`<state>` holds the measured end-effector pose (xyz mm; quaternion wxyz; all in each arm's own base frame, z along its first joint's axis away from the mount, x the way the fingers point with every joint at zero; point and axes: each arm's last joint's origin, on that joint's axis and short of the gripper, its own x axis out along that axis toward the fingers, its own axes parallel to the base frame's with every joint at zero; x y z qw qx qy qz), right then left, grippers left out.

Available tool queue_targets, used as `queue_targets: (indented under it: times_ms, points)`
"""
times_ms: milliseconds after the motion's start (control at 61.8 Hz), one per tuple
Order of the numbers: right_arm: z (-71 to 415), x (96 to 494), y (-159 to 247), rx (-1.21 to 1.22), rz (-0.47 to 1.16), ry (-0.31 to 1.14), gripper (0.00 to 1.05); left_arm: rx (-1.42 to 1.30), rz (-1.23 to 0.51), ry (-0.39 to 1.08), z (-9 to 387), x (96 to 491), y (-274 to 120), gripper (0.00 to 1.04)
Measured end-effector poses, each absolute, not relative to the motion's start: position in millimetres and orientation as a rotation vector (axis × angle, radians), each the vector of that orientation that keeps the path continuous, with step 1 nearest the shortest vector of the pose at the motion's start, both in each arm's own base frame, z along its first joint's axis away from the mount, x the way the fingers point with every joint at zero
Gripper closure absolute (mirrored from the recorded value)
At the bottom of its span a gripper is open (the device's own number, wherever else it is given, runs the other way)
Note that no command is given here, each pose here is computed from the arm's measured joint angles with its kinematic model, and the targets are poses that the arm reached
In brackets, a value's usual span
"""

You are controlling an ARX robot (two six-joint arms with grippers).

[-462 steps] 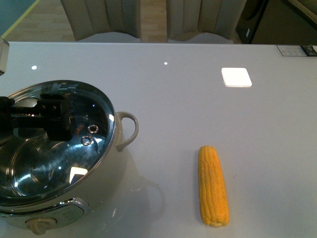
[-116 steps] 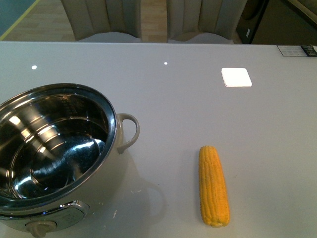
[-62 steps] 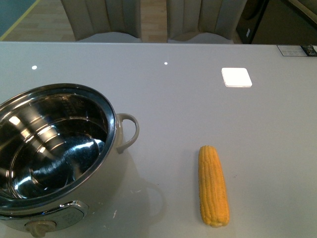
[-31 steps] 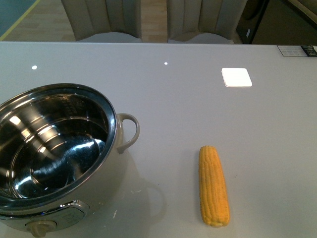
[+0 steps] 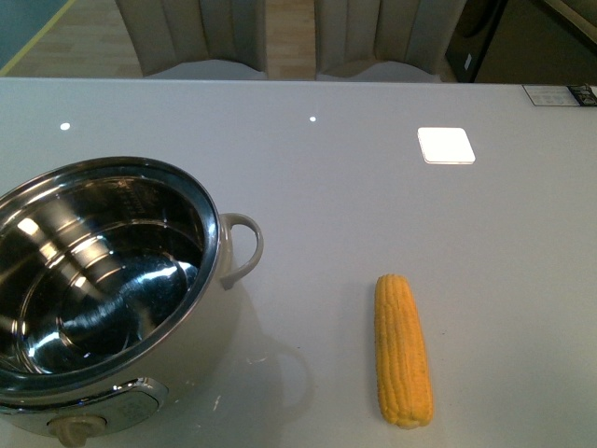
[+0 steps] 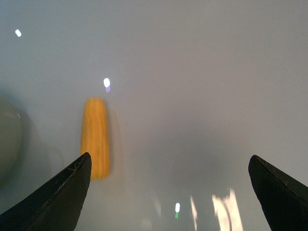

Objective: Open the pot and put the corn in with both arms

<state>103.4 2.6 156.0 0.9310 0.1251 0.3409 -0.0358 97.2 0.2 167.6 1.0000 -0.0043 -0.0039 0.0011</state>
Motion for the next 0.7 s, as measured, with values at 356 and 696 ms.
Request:
queue_targets:
  times_ms: [356,696]
  points:
    - [129,150,27,0.241,0.003,0.819,0.09,-0.006,0.003,-0.008,168,97,0,0.07]
    - [66,219,64,0.105,0.175,0.927,0.09,-0.006,0.003,-0.008,168,97,0,0.07]
